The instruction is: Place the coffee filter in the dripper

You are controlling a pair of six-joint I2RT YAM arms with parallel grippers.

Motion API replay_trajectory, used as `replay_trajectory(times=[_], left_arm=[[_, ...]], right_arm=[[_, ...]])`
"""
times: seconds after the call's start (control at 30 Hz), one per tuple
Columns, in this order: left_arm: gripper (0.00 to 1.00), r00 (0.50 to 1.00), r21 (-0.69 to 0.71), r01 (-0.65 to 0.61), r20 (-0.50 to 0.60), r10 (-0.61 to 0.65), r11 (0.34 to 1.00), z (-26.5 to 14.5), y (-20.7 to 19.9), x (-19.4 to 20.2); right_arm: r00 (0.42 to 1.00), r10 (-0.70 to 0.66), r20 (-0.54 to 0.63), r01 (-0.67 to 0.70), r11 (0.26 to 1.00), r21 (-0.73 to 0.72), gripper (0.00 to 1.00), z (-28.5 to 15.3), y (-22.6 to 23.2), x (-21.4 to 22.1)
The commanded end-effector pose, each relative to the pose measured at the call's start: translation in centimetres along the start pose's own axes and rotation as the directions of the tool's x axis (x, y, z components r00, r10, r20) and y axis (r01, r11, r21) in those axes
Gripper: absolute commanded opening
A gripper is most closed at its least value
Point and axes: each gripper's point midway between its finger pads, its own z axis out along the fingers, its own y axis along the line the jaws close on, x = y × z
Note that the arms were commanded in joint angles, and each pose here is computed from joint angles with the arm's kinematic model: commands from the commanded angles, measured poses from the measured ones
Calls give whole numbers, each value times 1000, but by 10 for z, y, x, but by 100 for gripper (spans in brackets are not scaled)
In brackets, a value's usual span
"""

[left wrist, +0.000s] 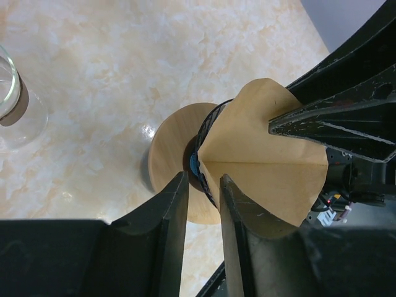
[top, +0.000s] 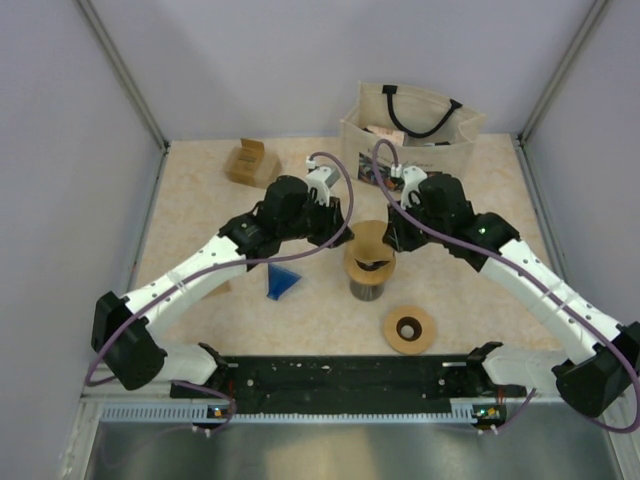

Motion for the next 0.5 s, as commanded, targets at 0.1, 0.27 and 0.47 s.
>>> replay_trajectory(times=[0.1,0.27,0.47], left_arm=[[52,990,74,-77,122,67,994,-22,-29,-40],[71,986,57,-90,142,81,994,-28,-29,-47],[69,988,31,-81,132,76,996,-22,-23,-45]], right_arm=[[986,31,165,-21,998,-62,45,-25,16,-49],[983,45,179,-35,998,-60,60,-28,17,-53],[981,50,187,-47,999,-24,61,-29,10,-51]])
